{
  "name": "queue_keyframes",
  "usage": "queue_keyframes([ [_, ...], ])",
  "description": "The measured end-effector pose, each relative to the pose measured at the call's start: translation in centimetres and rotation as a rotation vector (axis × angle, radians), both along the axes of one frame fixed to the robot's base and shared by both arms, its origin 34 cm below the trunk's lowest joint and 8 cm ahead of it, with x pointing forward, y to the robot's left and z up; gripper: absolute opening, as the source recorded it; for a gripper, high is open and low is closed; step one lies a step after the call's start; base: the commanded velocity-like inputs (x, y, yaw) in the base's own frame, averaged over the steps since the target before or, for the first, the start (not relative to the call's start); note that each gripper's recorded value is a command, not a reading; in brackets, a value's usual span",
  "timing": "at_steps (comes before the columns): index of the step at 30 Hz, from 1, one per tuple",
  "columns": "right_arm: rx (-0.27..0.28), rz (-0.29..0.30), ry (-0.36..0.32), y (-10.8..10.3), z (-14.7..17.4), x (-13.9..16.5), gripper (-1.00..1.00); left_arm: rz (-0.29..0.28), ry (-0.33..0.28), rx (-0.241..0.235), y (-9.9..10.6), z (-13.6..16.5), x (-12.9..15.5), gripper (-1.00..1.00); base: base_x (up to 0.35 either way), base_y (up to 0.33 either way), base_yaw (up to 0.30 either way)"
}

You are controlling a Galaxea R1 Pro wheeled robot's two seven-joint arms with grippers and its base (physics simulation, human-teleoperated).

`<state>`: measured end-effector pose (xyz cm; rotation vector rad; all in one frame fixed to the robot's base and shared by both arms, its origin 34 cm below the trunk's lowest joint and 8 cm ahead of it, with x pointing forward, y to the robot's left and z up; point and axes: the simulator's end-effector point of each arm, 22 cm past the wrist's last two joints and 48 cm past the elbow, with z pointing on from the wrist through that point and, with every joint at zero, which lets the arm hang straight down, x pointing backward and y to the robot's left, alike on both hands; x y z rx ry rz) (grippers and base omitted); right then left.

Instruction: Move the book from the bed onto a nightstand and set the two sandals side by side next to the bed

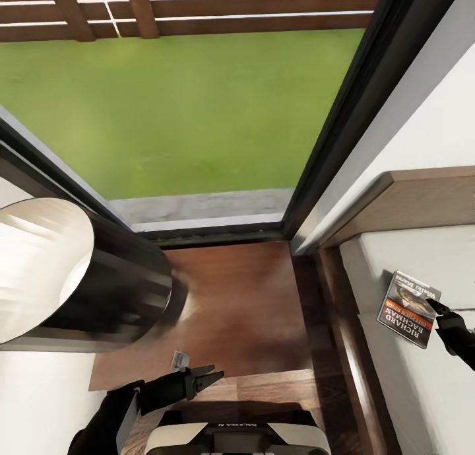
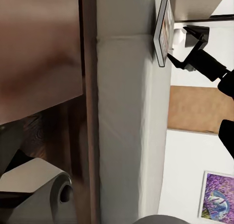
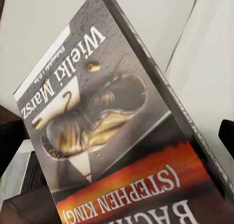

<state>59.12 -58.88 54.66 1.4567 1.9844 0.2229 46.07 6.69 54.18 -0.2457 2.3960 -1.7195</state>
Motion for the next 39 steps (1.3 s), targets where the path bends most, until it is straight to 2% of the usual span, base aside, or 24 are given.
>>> queue_keyframes([
  [39, 0.001, 0.000, 0.002, 0.0, 5.6, -0.3, 1.00, -0.001, 0.002, 0.000, 0.0, 5.6, -0.3, 1.00, 0.000, 0.000, 0.000],
])
